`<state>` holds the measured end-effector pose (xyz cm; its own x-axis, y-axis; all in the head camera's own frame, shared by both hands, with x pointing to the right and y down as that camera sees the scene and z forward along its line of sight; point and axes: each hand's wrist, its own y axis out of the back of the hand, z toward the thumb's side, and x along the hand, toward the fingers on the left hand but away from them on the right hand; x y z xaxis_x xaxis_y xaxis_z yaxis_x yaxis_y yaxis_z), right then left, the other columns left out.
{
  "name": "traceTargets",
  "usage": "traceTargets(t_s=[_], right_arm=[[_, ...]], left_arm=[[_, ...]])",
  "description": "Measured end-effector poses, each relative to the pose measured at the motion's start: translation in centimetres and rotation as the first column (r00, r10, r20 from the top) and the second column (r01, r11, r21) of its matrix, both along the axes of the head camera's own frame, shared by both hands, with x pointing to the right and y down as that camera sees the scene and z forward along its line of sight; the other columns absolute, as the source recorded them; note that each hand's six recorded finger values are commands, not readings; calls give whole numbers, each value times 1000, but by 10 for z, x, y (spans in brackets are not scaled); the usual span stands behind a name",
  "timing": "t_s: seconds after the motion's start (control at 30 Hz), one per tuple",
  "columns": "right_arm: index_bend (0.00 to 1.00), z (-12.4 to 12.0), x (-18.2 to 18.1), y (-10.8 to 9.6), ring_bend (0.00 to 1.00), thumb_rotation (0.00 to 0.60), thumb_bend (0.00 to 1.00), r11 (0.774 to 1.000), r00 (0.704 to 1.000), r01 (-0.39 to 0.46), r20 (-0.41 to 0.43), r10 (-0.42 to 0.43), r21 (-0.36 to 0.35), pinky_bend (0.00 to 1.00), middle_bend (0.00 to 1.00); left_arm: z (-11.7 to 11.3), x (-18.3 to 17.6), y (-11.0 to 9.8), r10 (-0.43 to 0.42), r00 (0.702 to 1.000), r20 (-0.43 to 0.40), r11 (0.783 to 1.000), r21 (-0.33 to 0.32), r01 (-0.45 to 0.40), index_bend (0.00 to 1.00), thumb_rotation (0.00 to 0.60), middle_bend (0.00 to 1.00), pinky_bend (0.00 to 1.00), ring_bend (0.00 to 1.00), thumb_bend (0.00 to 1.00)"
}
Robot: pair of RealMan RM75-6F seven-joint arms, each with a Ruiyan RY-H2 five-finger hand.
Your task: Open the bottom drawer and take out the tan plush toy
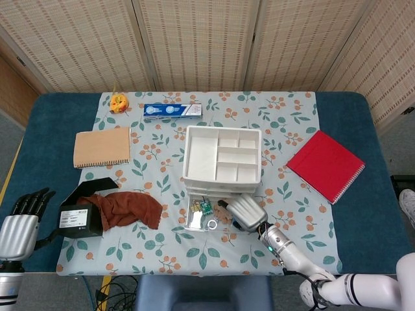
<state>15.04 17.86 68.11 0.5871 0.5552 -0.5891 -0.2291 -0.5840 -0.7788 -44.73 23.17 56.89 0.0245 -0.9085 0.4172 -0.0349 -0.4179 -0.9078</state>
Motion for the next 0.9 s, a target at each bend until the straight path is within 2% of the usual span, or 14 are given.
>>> traceTargets(t_s=[0.17,0.37,0.63,0.9], right_arm=[[270,3,-7,3,1000,600,275,995,997,67,-33,-65,67,1000,915],[271,6,-10,8,1000,600,259,979,987,151,-84,-140,138,1000,915],[270,9,-12,11,1000,600,244,950,968,234,-143,-207,207,1000,915],[270,12,-13,9,1000,600,182,913,945,306,-202,-257,271,1000,915]], left_arm=[[1,0,0,-2,1000,-5,1000,-1,2,141,600,134,131,132,178],[1,-2,1,-8,1000,-11,1000,-2,8,141,600,134,131,132,178],[1,-2,1,-14,1000,-21,1000,-2,14,141,600,134,131,132,178],[1,-4,1,-21,1000,-21,1000,-2,21,141,600,134,131,132,179]])
